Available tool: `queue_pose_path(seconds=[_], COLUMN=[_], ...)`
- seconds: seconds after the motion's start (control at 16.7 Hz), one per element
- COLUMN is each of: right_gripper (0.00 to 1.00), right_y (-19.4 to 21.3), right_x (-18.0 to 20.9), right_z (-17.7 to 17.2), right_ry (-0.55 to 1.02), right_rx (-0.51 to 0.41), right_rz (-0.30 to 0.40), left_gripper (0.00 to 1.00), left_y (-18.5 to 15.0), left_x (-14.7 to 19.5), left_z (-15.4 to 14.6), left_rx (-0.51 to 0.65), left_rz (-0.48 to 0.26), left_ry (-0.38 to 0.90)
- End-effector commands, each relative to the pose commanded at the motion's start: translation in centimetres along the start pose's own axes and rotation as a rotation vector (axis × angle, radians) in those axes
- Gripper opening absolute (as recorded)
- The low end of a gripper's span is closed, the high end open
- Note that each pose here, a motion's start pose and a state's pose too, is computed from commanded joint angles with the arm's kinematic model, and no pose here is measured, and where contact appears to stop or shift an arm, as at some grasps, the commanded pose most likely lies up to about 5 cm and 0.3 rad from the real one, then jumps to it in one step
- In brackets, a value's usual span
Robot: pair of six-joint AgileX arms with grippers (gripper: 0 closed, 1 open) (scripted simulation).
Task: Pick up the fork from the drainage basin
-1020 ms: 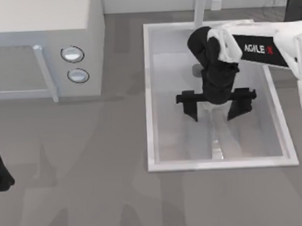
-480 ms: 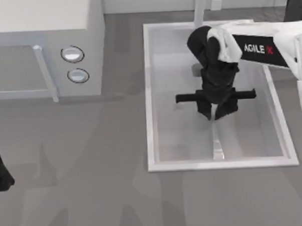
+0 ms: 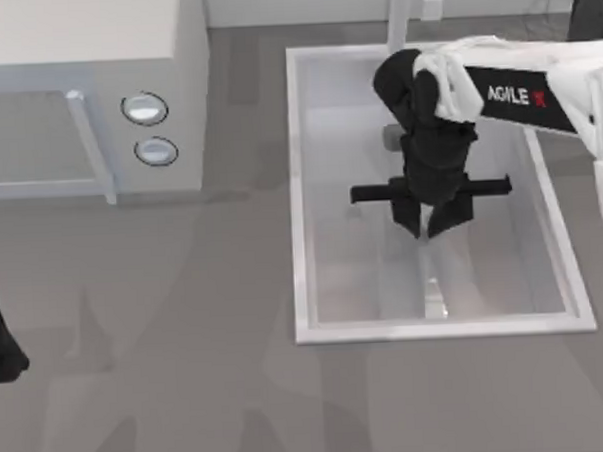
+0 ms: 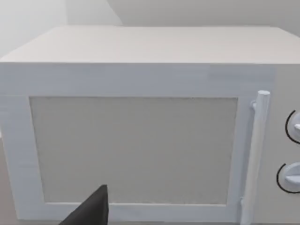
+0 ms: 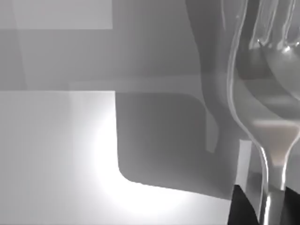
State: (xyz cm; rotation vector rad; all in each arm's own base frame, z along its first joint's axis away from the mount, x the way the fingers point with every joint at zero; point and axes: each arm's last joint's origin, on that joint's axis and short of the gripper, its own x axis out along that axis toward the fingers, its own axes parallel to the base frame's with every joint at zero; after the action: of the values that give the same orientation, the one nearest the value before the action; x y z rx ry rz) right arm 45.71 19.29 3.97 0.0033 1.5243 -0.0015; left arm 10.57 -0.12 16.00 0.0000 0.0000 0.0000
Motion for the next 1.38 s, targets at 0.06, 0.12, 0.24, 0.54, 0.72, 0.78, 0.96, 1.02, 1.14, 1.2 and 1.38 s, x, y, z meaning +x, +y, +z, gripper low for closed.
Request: queue_pose_path(seconds=[0.06,0.12,0.24,0.54,0.72,0.78,0.96,1.02,1.14,1.2,1.38], right_gripper=[0.00,0.00,0.00,0.00,0.00,0.00,0.00,0.00,0.00,0.00,0.00], right_y=[0.1,0.2,0.3,0.1,0.0,0.0,0.0,-0.1,-1.2,-2.2,-6.5], right_x=[-0.7,-1.6,-4.1,-11.6,-14.3,-14.5,-14.4,-14.4,-15.2,-15.8,-18.3], right_z=[0.2,0.4,0.8,0.8,0.6,0.5,0.5,0.5,0.5,0.4,-0.8], right_ry=[-0.002,-0.002,0.002,0.015,0.004,0.003,0.003,0.003,0.001,0.000,0.005], right_rx=[0.000,0.000,0.000,0.000,0.000,0.000,0.000,0.000,0.000,0.000,0.001], right_rz=[0.001,0.001,-0.001,-0.007,-0.002,-0.001,-0.001,-0.001,0.000,0.000,-0.003], left_gripper=[1.00,1.00,1.00,1.00,1.00,1.00,1.00,1.00,1.00,1.00,1.00], left_y=[0.0,0.0,0.0,0.0,0.0,0.0,0.0,0.0,0.0,0.0,0.0], left_x=[0.0,0.0,0.0,0.0,0.0,0.0,0.0,0.0,0.0,0.0,0.0], left_z=[0.0,0.0,0.0,0.0,0.0,0.0,0.0,0.0,0.0,0.0,0.0], left_rx=[0.000,0.000,0.000,0.000,0.000,0.000,0.000,0.000,0.000,0.000,0.000], left_rz=[0.000,0.000,0.000,0.000,0.000,0.000,0.000,0.000,0.000,0.000,0.000], left_ry=[0.000,0.000,0.000,0.000,0.000,0.000,0.000,0.000,0.000,0.000,0.000])
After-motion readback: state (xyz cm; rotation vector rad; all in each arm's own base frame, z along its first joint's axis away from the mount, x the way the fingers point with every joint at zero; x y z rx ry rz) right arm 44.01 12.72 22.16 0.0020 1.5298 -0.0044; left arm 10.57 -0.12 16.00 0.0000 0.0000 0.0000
